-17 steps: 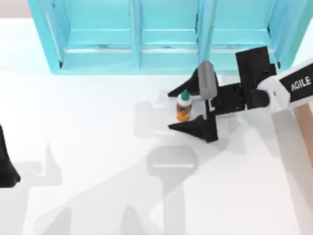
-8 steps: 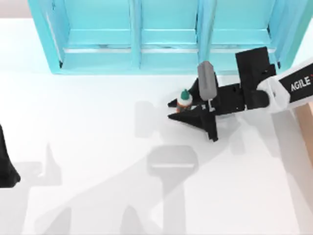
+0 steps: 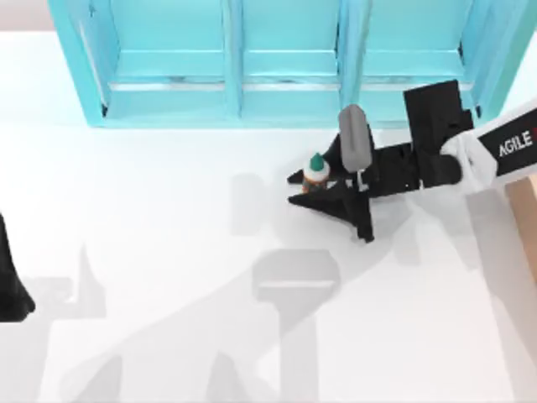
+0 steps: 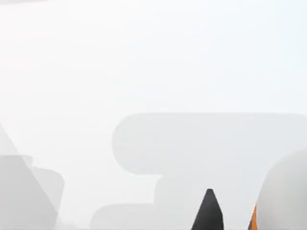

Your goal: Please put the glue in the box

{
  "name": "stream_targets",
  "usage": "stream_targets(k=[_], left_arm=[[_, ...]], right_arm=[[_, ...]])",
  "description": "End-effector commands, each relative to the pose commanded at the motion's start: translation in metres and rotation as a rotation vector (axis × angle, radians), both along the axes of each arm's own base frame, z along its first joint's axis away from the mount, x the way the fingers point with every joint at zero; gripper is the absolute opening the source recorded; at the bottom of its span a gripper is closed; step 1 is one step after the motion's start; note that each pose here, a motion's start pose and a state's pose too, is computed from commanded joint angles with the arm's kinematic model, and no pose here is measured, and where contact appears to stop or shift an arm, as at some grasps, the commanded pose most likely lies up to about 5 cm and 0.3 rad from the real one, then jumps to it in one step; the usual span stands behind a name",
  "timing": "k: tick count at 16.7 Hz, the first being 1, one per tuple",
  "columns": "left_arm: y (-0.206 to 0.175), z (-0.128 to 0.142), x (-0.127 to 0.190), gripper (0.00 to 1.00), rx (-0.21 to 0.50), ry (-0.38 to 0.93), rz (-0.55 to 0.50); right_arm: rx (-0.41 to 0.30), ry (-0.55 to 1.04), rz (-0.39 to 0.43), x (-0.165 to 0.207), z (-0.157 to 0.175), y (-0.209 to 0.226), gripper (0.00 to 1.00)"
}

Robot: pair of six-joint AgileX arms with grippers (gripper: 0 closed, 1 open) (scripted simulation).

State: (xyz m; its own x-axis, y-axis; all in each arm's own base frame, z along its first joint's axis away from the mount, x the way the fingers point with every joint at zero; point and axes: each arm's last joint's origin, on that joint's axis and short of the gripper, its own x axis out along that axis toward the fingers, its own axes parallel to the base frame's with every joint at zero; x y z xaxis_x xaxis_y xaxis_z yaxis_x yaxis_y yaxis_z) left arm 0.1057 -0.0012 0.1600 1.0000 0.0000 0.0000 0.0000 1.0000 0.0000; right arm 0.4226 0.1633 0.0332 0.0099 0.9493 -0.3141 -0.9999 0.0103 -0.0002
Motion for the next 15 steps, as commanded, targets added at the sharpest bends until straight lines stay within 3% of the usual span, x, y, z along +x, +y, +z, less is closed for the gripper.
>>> stream_targets(k=[4, 15], left_arm=[[0.000, 0.000, 0.000, 1.00, 0.000, 0.000, 0.000], [0.000, 0.000, 0.000, 1.00, 0.000, 0.000, 0.000]], right_arm=[[0.002, -0.009, -0.006, 0.003, 0.008, -0.002, 0.00], [0.001, -0.002, -0.003, 0.001, 0.098, -0.001, 0.00]])
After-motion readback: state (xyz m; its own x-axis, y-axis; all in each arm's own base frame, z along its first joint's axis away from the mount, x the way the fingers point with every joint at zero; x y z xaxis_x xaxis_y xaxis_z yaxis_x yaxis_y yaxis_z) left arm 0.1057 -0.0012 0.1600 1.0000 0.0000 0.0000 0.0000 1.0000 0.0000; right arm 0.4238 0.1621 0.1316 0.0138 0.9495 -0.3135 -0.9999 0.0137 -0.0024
